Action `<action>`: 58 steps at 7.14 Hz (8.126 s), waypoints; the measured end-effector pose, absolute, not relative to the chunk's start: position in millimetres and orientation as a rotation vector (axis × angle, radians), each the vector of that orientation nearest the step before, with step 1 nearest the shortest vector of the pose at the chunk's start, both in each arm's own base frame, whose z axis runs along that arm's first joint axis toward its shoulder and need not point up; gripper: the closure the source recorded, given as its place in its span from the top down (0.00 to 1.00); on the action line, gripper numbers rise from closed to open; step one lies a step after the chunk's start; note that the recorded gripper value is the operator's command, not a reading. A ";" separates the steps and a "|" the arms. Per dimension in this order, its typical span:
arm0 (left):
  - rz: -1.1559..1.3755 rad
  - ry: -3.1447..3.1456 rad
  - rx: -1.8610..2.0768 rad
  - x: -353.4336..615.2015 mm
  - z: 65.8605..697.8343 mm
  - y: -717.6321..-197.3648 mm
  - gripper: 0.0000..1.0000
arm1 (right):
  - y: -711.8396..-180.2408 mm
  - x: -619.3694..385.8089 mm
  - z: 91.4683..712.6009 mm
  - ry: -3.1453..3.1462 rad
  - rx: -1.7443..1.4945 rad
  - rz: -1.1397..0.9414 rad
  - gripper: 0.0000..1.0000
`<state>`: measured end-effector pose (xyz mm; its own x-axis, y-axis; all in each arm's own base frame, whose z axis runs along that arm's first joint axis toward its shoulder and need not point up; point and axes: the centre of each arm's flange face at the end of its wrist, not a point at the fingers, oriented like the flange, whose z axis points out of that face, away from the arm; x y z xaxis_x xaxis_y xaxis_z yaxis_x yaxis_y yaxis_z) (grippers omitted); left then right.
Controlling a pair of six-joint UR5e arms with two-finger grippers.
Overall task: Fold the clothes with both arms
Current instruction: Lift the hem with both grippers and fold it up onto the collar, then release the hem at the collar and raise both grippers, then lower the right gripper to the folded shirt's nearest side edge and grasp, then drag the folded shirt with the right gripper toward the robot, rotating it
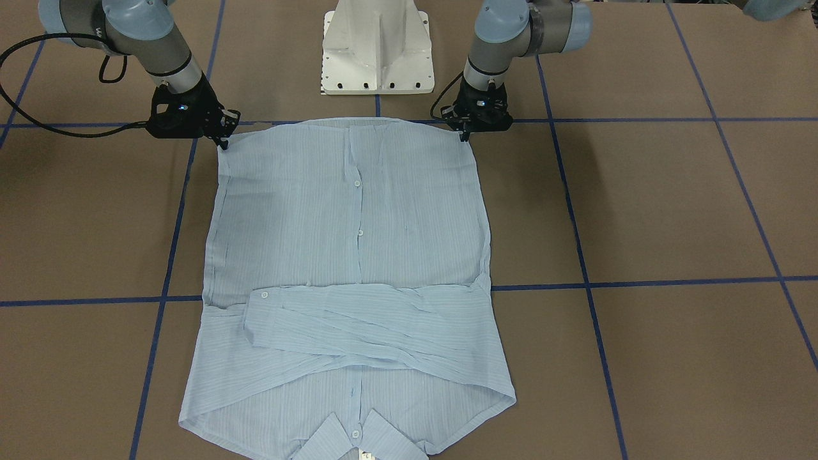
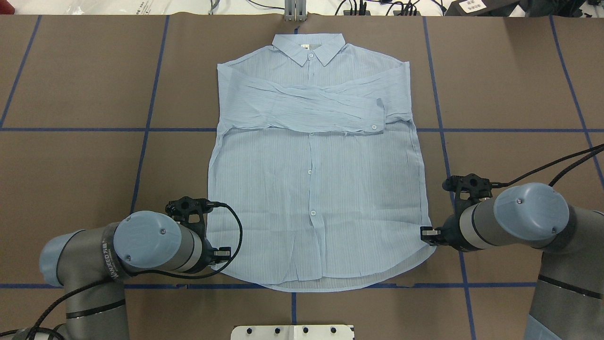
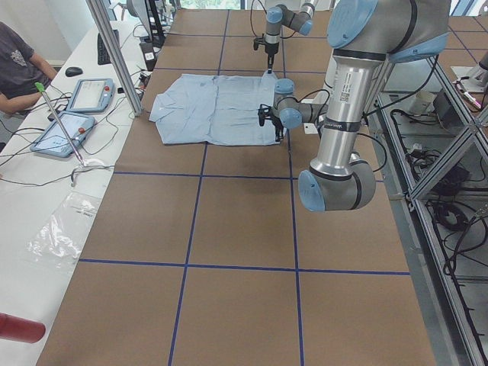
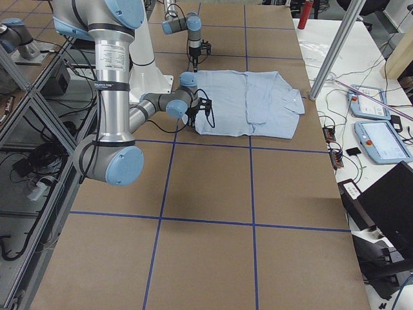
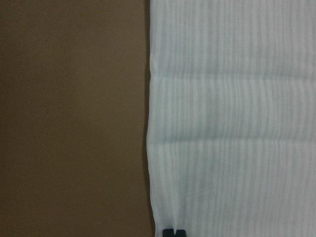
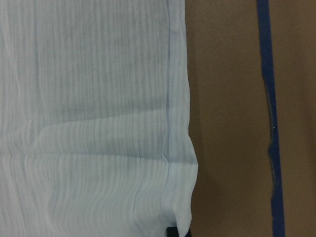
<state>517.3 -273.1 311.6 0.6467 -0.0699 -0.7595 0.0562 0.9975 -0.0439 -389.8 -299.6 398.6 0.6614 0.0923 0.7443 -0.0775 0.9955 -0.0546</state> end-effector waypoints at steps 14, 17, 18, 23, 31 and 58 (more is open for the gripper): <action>-0.177 0.950 0.125 402.8 230.2 -391.0 0.00 | -502.5 -270.5 330.5 -1.061 -0.054 0.340 0.00; -0.267 0.977 0.189 394.0 230.8 -477.7 0.00 | -552.5 -275.6 310.8 -1.068 -0.023 0.370 0.00; -0.299 0.982 0.211 384.5 244.7 -515.3 0.00 | -577.1 -272.1 309.6 -1.060 -0.013 0.391 0.00; -0.374 1.013 0.277 410.9 256.5 -658.1 0.00 | -697.0 -297.4 302.8 -0.984 -0.034 0.446 0.00; -0.393 1.014 0.286 433.2 309.4 -703.2 0.00 | -762.4 -327.8 332.9 -0.912 -0.002 0.461 0.00; -0.393 1.066 0.314 428.1 286.4 -695.0 1.00 | -470.3 -308.8 460.9 -0.985 0.027 0.137 0.00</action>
